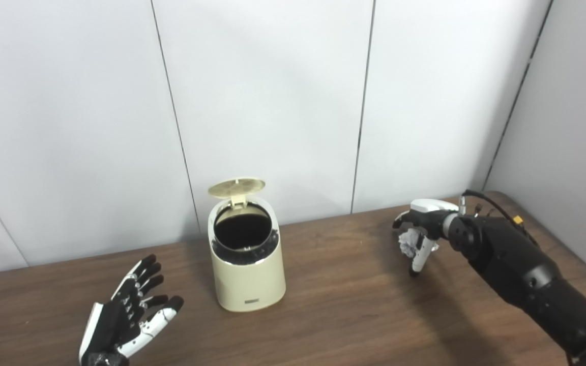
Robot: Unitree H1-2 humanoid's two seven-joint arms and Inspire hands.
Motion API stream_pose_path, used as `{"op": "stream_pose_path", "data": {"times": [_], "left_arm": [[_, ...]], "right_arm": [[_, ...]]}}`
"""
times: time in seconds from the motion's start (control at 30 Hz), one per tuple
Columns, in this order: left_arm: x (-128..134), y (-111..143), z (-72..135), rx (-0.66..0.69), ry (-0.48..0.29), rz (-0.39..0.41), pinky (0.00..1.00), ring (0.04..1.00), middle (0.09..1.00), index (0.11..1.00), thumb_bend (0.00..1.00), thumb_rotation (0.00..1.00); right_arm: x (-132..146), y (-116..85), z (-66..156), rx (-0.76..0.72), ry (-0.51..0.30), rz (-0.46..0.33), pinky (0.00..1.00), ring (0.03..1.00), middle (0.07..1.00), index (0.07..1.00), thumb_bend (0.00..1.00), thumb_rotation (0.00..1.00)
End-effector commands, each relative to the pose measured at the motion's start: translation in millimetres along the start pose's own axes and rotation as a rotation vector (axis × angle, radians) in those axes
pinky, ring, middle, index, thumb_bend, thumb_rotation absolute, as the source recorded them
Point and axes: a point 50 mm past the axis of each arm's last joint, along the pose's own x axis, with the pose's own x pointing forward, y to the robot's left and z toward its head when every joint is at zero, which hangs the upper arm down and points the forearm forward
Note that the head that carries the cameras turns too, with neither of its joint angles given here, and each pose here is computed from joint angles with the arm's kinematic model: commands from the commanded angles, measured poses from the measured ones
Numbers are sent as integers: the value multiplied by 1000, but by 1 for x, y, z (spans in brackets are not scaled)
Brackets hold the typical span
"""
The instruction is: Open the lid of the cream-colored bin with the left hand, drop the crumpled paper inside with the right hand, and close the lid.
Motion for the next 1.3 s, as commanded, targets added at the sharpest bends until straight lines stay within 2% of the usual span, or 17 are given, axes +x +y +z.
{"op": "stream_pose_path", "data": {"times": [0.0,0.2,0.3,0.43,0.53,0.6,0.63,0.67,0.7,0.77,0.9,1.03,1.17,1.27], "left_arm": [[9,4,18,18,-73,-5,743,871,901,951,669,266],[8,5,17,8,-75,-10,728,863,903,952,666,267],[8,7,17,12,-75,-14,723,866,902,952,671,277],[8,8,17,24,-73,-15,712,858,896,947,677,288],[8,8,18,29,-74,-18,708,854,894,946,670,286],[8,8,19,33,-76,-21,707,853,895,946,663,285],[8,8,19,32,-76,-22,707,854,896,946,671,290],[8,9,18,33,-74,-23,711,859,898,947,673,292],[8,9,18,33,-73,-25,713,859,898,947,675,294],[8,8,18,32,-72,-27,712,859,899,947,671,294],[7,8,18,27,-73,-28,710,858,900,949,656,278],[7,8,18,23,-71,-29,713,860,902,949,659,271],[7,8,17,24,-67,-30,718,859,900,946,658,257],[7,7,17,29,-65,-31,720,863,903,945,654,241]], "right_arm": [[-5,-33,4,-22,-14,-83,726,885,918,825,855,136],[-6,-30,4,-37,4,-47,753,882,916,793,825,109],[-5,-28,2,-39,6,-33,740,828,858,776,812,85],[-7,-29,0,-48,0,-21,661,710,760,740,790,65],[-8,-30,-1,-43,-2,-30,642,682,731,713,779,42],[-12,-31,1,-52,-19,-60,635,662,694,659,759,10],[-12,-31,1,-58,-28,-76,624,647,674,578,641,66],[-12,-30,1,-62,-39,-95,603,623,647,527,567,100],[-12,-30,0,-61,-47,-113,559,577,578,505,548,51],[-12,-29,0,-58,-58,-138,494,474,512,505,527,13],[-14,-29,0,-37,-73,-183,401,396,469,533,516,0],[-17,-31,2,-8,-87,-219,384,382,476,541,513,0],[-23,-37,6,39,-107,-287,380,380,490,524,514,0],[-35,-49,14,47,-142,-344,402,392,493,514,516,0]]}}
